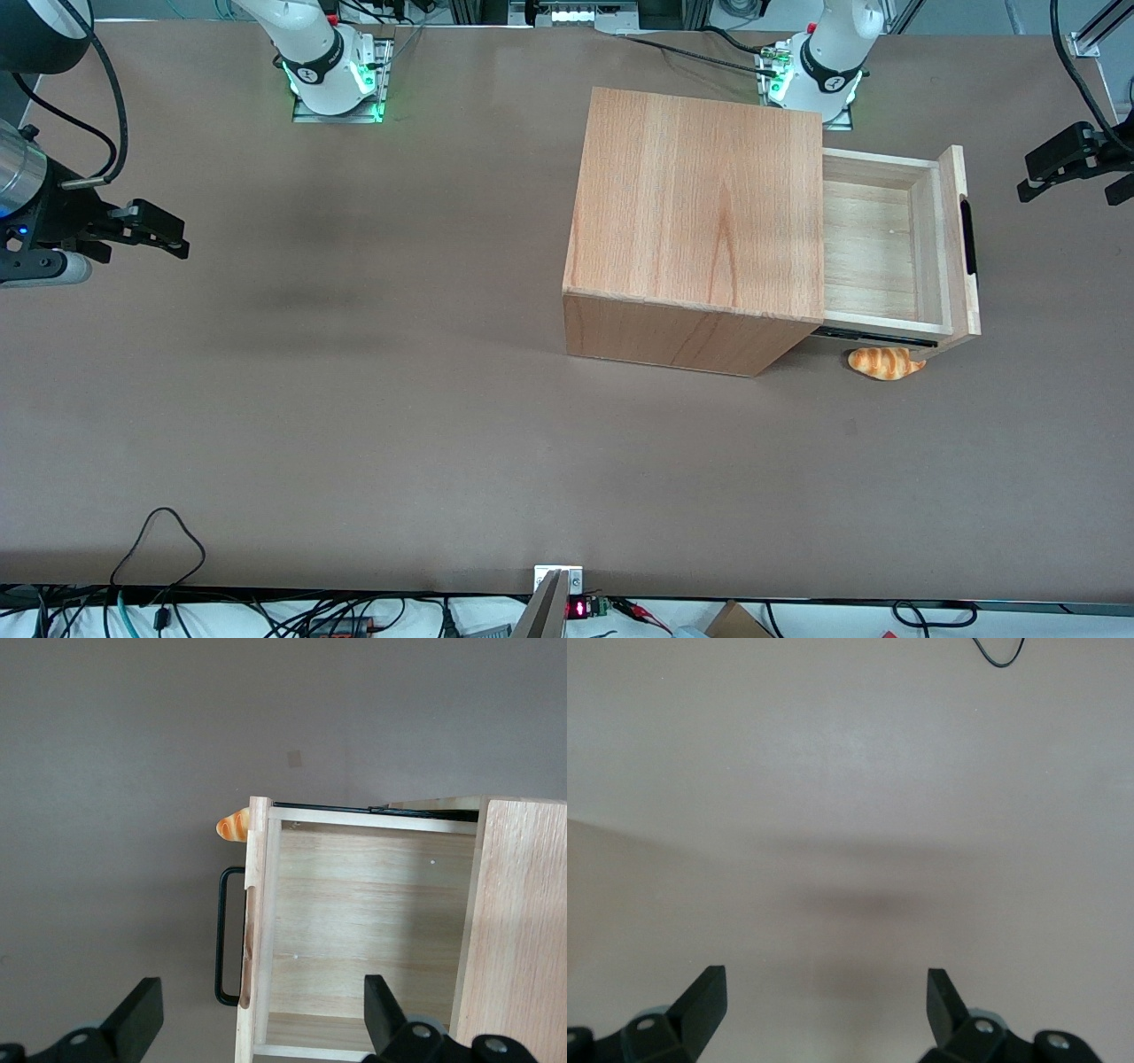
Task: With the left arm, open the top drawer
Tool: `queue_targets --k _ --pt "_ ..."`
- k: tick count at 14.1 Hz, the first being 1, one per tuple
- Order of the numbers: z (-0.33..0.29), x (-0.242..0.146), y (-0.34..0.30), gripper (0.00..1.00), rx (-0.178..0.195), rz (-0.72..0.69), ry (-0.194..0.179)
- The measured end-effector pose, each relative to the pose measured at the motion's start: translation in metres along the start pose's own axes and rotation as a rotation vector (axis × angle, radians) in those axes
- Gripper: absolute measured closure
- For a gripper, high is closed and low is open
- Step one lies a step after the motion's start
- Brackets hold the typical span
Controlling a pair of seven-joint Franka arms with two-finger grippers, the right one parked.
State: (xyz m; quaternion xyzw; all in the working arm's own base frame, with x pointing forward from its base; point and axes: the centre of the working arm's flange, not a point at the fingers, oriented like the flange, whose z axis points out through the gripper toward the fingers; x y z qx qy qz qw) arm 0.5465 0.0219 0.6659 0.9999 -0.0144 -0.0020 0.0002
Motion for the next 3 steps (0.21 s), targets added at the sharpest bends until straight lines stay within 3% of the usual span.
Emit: queue_targets --k 3 --pt "0.0011 0.0010 0.0000 0.00 0.000 0.000 -0.002"
